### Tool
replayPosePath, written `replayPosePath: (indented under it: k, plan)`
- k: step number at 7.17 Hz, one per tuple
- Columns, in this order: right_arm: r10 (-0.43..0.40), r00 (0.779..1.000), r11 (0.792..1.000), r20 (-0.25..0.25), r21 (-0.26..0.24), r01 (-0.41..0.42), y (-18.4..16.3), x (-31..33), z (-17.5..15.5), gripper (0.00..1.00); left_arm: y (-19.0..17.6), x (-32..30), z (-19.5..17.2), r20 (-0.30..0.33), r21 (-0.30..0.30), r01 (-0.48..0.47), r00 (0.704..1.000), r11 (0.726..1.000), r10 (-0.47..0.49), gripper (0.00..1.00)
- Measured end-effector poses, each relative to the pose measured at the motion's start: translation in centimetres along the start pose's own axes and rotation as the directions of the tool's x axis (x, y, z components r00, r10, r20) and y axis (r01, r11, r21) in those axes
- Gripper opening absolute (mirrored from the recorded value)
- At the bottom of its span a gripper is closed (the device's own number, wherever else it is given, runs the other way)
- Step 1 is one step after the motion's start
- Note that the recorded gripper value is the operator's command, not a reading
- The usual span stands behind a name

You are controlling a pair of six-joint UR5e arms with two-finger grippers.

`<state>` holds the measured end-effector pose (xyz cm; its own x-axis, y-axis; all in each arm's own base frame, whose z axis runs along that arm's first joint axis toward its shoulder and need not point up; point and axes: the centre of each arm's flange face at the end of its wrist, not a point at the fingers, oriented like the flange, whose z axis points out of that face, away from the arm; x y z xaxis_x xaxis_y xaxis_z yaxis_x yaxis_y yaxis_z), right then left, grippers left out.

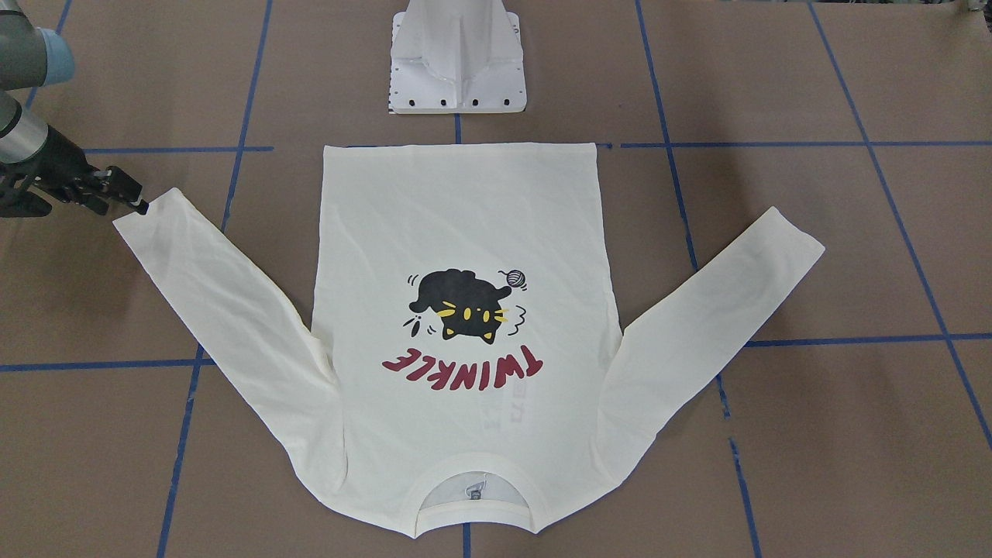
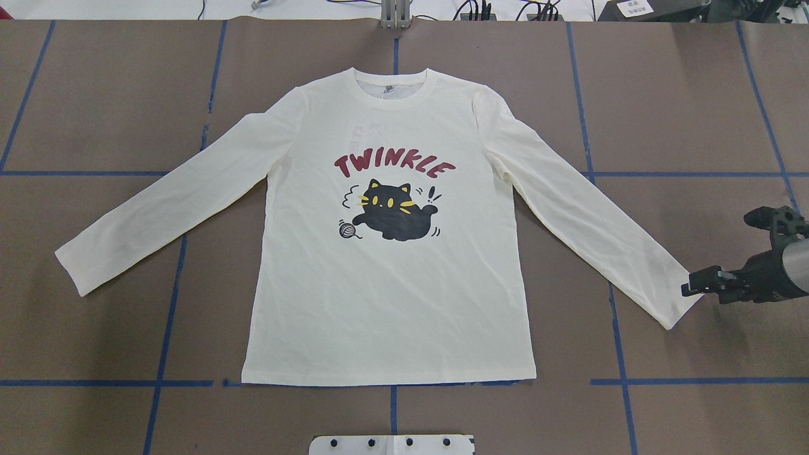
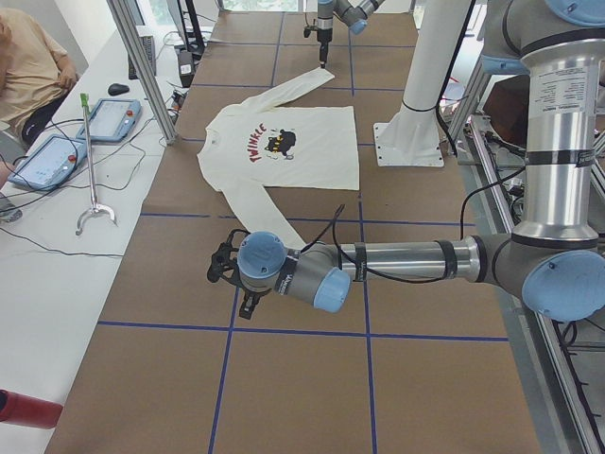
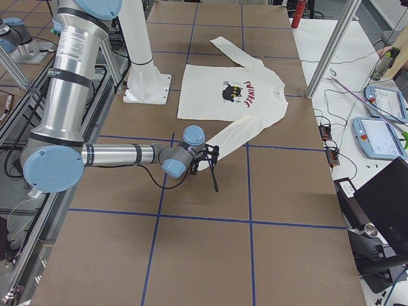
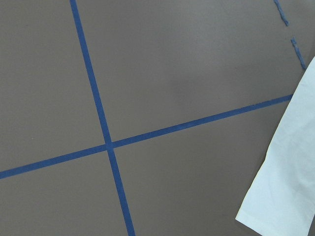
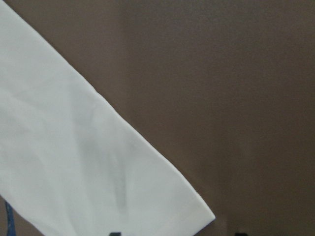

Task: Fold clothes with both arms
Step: 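Move the right gripper to the cuff of the sleeve nearest it and grasp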

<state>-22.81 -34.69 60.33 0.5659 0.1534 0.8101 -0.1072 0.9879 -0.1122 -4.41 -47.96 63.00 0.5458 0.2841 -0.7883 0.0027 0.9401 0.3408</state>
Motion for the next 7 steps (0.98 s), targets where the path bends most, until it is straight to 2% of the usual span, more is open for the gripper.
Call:
replayPosePath:
  k: [2, 3, 4, 5, 7]
  plan:
    - [0.016, 1.000, 1.000, -0.023, 0.027, -0.016, -0.2, 0.9, 0.3, 0.58, 0.4, -0.1, 0.1, -0.001, -0.003, 0.002, 1.000, 1.000, -0.002, 1.00]
    - [0.022, 0.999, 0.999, -0.031, 0.029, -0.021, -0.1, 1.3, 0.4, 0.53, 0.5, -0.2, 0.1, -0.001, -0.003, 0.003, 1.000, 1.000, -0.003, 1.00]
    - [0.025, 0.999, 0.999, -0.035, 0.028, -0.024, 0.0, 1.6, 0.4, 0.23, 0.5, -0.2, 0.1, 0.000, -0.003, 0.002, 1.000, 1.000, -0.002, 1.00]
    - [0.026, 0.999, 0.999, -0.036, 0.028, -0.025, 0.0, 1.7, 0.4, 0.00, 0.6, -0.2, 0.1, 0.000, -0.003, 0.000, 1.000, 1.000, 0.000, 1.00]
    - [0.021, 0.999, 1.000, -0.029, 0.022, -0.021, -0.1, 1.3, 0.6, 0.00, 0.8, -0.3, 0.1, 0.000, -0.003, 0.000, 1.000, 1.000, 0.000, 1.00]
